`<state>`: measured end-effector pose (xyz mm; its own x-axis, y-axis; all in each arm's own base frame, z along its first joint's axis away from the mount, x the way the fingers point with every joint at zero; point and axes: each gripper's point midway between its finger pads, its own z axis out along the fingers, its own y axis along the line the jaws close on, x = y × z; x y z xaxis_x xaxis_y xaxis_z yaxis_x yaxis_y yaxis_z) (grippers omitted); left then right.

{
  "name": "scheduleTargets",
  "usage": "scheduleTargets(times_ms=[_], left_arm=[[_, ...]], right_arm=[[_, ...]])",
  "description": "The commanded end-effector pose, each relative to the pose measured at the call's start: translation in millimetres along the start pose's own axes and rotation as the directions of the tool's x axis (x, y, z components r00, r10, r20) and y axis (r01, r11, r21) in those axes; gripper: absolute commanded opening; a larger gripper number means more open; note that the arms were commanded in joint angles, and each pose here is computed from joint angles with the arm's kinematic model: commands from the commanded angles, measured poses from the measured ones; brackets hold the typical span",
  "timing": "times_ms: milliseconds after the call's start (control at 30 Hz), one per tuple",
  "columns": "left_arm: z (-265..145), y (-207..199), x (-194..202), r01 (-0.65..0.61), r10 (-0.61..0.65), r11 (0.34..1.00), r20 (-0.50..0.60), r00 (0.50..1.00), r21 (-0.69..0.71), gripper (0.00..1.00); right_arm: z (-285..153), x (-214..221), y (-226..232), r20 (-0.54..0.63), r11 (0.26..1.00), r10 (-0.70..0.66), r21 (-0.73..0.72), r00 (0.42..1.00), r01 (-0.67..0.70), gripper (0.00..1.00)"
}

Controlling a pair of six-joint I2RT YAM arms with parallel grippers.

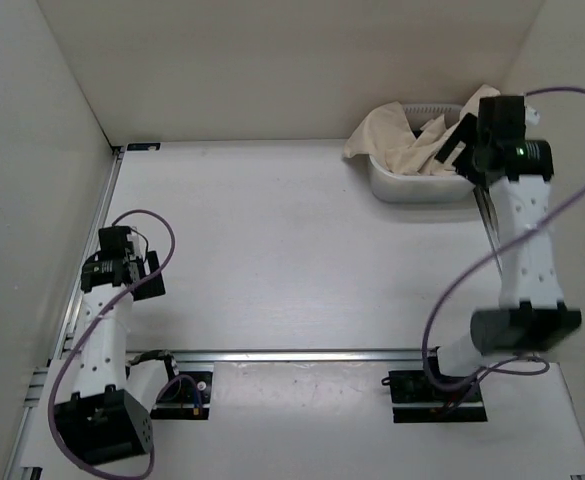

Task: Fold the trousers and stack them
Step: Grab the trousers from the pile

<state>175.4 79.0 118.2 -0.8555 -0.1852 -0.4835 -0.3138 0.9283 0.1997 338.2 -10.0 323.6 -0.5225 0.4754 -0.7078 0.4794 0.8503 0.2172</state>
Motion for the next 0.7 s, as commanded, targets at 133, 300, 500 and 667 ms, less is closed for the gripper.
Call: scheduleTargets(times_ms=[133, 300, 500, 667], left_arm=[[20, -16, -44, 0.009, -0.011, 0.998, 0.03, 1.0, 0.067, 1.0], [50, -19, -31, -0.003, 0.005, 0.999, -0.039, 0.999, 0.046, 1.0], [77, -28, -10, -0.017, 0.024, 0.998, -0.122, 0.992, 0.059, 1.0], [80, -28, -10, -0.018, 0.025, 0.998, -0.126, 0.992, 0.059, 1.0]], right_arm=[[148, -110, 16, 0.116, 0.98, 0.162, 0.094, 0.98, -0.173, 0.99], [258, -86, 28, 0.057, 0.977, 0.207, 0.046, 0.977, -0.209, 0.99], [292, -83, 42, 0.062, 0.991, 0.131, -0.001, 0.99, -0.131, 0.89], [280, -83, 42, 0.065, 0.994, 0.108, -0.017, 0.992, -0.107, 0.17]])
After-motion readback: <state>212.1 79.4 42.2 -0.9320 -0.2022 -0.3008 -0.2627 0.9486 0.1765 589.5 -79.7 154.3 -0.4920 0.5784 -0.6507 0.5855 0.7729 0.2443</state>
